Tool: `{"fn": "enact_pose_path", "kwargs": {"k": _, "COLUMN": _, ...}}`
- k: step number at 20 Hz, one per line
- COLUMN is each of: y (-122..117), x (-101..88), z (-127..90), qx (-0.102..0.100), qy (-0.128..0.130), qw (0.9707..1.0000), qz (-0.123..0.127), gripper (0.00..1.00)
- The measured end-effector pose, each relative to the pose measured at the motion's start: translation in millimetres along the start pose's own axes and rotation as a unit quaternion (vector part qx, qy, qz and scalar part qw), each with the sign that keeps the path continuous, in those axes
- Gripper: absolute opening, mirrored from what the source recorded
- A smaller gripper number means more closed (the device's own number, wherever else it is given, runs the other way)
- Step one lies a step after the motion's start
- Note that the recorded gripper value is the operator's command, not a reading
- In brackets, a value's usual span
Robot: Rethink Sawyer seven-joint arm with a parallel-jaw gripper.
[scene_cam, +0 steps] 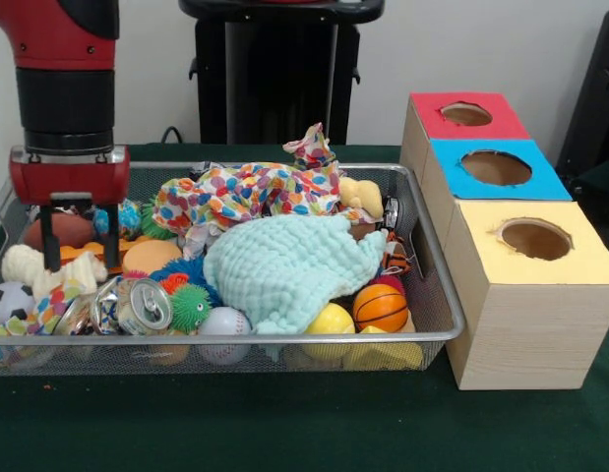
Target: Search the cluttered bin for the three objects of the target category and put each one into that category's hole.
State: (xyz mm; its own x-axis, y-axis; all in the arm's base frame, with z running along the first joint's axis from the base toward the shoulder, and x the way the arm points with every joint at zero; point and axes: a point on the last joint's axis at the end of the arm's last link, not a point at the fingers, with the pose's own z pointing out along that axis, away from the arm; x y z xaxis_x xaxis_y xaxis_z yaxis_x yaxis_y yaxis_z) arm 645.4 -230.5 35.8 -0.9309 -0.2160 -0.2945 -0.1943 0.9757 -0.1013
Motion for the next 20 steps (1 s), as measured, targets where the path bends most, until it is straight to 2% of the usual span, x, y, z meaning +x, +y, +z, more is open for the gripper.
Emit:
{"fn": "enact_pose_path", "kwargs": {"k": 7, "y": -13.8, "x": 10.0, "z": 15.3, "qx": 0.013, "qy": -0.001, "qw": 0.9995, "qz": -0.028, "gripper": 1.0}}
{"fn": "enact_pose_path", "kwargs": {"k": 9, "y": -15.2, "x": 15.1, "z": 19.0, "qx": 0.02, "qy": -0.002, "qw": 0.999, "qz": -0.04, "gripper": 1.0}}
{"fn": "enact_pose_path", "kwargs": {"k": 11, "y": -17.7, "x": 23.6, "z": 24.3, "qx": 0.035, "qy": -0.005, "qw": 0.9974, "qz": -0.063, "gripper": 1.0}}
{"fn": "enact_pose_path", "kwargs": {"k": 14, "y": -16.7, "x": 38.3, "z": 34.0, "qx": 0.062, "qy": -0.01, "qw": 0.9917, "qz": -0.112, "gripper": 1.0}}
{"fn": "enact_pose_path", "kwargs": {"k": 15, "y": -10.4, "x": 49.1, "z": 41.8, "qx": 0.078, "qy": -0.016, "qw": 0.9848, "qz": -0.154, "gripper": 1.0}}
{"fn": "enact_pose_path", "kwargs": {"k": 18, "y": 1.2, "x": 59.2, "z": 49.8, "qx": 0.087, "qy": -0.022, "qw": 0.9766, "qz": -0.195, "gripper": 1.0}}
{"fn": "enact_pose_path", "kwargs": {"k": 20, "y": 13.6, "x": 67.0, "z": 56.4, "qx": 0.09, "qy": -0.026, "qw": 0.9696, "qz": -0.226, "gripper": 1.0}}
